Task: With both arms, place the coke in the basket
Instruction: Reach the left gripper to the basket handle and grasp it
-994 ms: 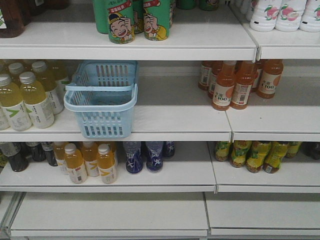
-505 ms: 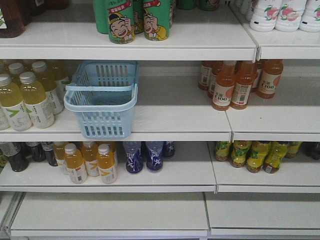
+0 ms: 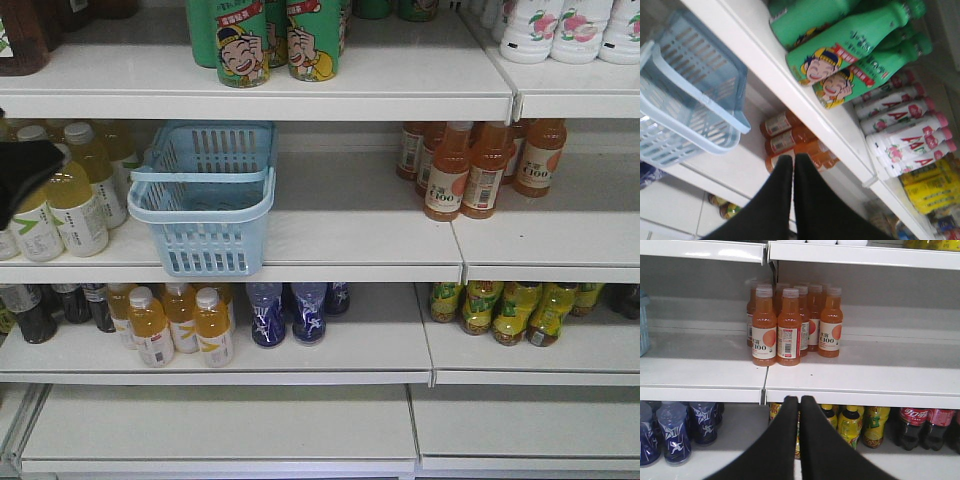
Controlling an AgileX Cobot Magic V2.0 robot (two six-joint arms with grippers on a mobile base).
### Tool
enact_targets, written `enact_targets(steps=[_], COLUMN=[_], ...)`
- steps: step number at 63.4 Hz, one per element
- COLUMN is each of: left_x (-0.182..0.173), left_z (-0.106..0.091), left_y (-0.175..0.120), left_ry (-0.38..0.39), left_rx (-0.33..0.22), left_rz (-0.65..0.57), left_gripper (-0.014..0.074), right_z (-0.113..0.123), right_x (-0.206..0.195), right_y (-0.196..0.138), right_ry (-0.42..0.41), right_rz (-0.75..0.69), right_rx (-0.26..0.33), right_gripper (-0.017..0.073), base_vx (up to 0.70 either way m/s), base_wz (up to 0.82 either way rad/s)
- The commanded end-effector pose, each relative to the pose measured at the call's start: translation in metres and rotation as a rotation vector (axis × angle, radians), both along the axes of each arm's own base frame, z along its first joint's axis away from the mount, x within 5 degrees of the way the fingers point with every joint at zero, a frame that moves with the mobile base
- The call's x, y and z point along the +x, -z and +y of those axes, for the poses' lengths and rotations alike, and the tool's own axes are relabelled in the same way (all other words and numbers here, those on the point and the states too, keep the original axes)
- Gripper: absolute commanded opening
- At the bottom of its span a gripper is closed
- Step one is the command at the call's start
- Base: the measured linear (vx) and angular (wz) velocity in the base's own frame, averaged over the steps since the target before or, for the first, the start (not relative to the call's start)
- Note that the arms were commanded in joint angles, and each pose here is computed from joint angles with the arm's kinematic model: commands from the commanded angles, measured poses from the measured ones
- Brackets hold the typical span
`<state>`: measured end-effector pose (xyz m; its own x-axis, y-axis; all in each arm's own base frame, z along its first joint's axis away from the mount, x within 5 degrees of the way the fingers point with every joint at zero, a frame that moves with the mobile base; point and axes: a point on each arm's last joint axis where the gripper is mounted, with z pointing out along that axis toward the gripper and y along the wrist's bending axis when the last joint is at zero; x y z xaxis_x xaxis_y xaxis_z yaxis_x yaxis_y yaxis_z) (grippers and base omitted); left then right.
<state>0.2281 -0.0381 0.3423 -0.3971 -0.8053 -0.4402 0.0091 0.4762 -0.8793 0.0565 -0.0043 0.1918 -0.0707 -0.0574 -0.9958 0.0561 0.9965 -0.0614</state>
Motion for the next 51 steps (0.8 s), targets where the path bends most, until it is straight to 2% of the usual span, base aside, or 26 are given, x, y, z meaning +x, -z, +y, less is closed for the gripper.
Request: enact_targets(steps=[1,7,12,22,33,42,51], left_x=[0.015,0.033,0.046,0.064,0.072,0.075,0.081], left_z=[-0.01,-0.018,-0.021,-0.022,-0.022,-0.022,-0.022], left_y=[-0.001,0.012,0.028,0.057,0.073,0.077,0.065], left_ry=[0.107,0.203,0.245,0.248,0.25,0.247,0.242], left_rx=[-0.034,0.015,0.036,0.037,0.026,0.024,0.025], left_rz=[-0.041,-0.027,0.009,0.108,0.163,0.176,0.138], left_gripper=[-0.0008,-0.0008,-0.0008,-0.0006,-0.0003,0.0017,0.0092], right_z=[0.001,0.001,0.001,0.001,0.001,0.001,0.001], right_x=[-0.001,-0.001,-0.001,-0.001,-0.001,-0.001,-0.001], right_y=[-0.004,-0.004,-0.004,-0.004,-0.004,-0.004,-0.004], right_ry=[-0.01,-0.01,-0.01,-0.01,-0.01,-0.01,-0.01], right_rz=[-0.078,-0.078,-0.078,-0.078,-0.078,-0.078,-0.078], right_rx=[-0.02,-0.02,-0.02,-0.02,-0.02,-0.02,-0.02], right_gripper=[-0.0002,-0.0002,-0.0002,-0.0002,-0.0002,-0.0002,-0.0002], base_vx=[0.0,0.0,0.0,0.0,0.0,0.0,0.0], base_wz=[0.0,0.0,0.0,0.0,0.0,0.0,0.0])
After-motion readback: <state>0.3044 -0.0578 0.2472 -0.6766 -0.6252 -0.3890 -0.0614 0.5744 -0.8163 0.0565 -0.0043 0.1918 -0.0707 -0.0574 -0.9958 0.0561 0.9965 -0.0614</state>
